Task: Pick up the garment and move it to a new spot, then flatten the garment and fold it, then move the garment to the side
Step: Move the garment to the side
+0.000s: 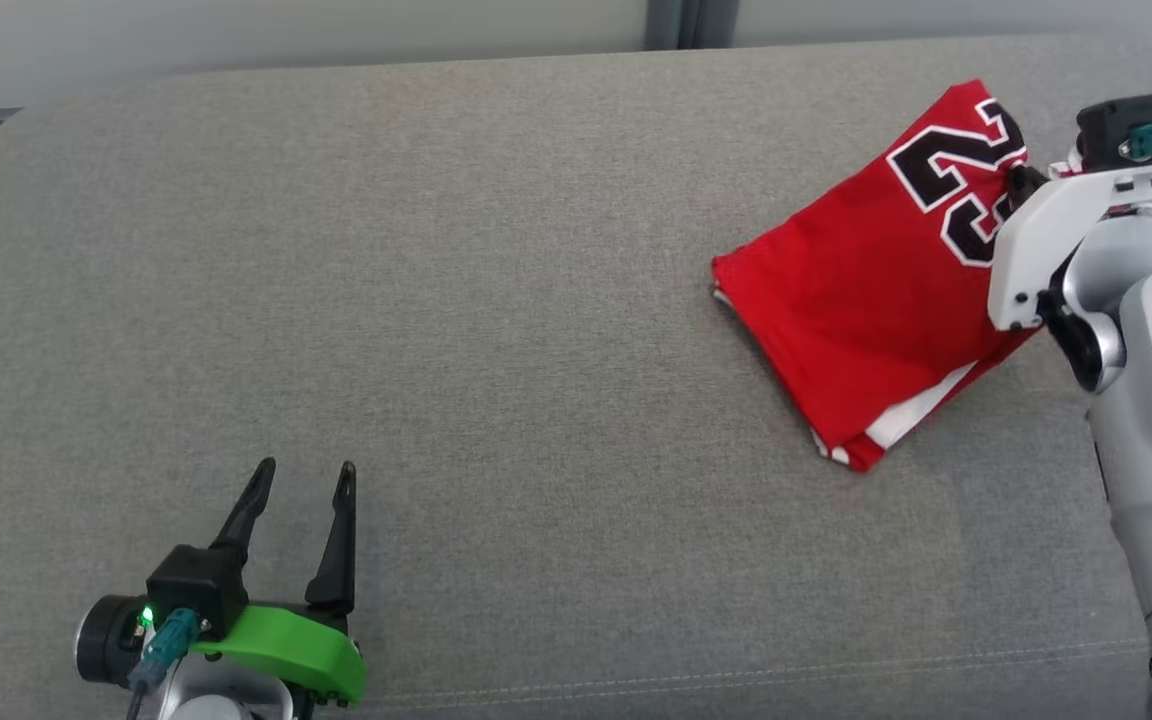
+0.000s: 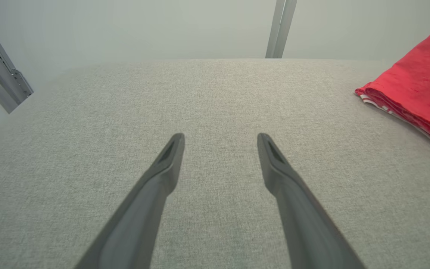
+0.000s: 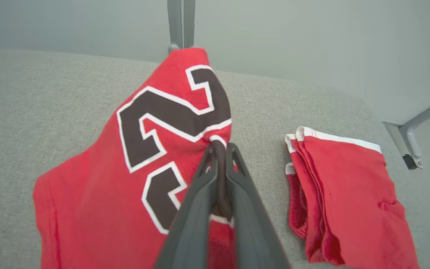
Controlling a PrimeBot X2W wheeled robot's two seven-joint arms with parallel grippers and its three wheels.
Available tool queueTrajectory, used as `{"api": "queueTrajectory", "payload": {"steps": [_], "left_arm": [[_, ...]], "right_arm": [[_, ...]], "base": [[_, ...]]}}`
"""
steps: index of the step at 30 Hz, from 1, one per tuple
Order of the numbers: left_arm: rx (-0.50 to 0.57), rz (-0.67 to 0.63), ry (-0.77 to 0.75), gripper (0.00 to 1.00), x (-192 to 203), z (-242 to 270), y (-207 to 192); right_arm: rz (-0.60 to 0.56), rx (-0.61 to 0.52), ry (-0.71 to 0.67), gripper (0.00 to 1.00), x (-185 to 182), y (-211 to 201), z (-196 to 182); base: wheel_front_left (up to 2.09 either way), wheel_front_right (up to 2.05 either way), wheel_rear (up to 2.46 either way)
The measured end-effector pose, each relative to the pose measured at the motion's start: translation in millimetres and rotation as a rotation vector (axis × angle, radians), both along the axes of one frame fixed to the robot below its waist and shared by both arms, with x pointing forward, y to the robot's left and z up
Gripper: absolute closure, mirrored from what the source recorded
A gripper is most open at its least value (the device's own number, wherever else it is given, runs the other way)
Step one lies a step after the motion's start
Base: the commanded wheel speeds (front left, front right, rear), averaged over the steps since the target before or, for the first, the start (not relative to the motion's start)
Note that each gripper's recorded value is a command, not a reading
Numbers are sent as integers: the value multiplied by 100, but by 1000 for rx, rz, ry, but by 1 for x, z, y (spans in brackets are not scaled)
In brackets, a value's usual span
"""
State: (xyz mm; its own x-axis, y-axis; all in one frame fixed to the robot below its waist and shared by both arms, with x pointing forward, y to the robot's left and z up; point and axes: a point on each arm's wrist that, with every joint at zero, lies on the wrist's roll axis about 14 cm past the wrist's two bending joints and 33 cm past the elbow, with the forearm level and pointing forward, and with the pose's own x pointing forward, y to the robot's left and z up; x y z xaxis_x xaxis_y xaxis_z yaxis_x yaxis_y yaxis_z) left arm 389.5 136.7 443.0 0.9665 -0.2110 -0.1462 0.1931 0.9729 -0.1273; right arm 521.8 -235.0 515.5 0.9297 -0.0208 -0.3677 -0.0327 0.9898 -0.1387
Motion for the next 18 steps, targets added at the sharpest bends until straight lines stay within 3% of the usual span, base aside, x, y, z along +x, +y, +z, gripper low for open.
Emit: {"api": "queueTrajectory", "payload": {"steps": [8, 18], "left_arm": [[19, -109, -6, 0, 29, -4, -29], [10, -213, 24, 0, 46, -18, -61]], "right_arm": [[-124, -11, -61, 100, 19, -53, 22], [-240, -72, -18, 100, 22, -106, 10]], "base": [[0, 0, 0], [0, 0, 0]]}}
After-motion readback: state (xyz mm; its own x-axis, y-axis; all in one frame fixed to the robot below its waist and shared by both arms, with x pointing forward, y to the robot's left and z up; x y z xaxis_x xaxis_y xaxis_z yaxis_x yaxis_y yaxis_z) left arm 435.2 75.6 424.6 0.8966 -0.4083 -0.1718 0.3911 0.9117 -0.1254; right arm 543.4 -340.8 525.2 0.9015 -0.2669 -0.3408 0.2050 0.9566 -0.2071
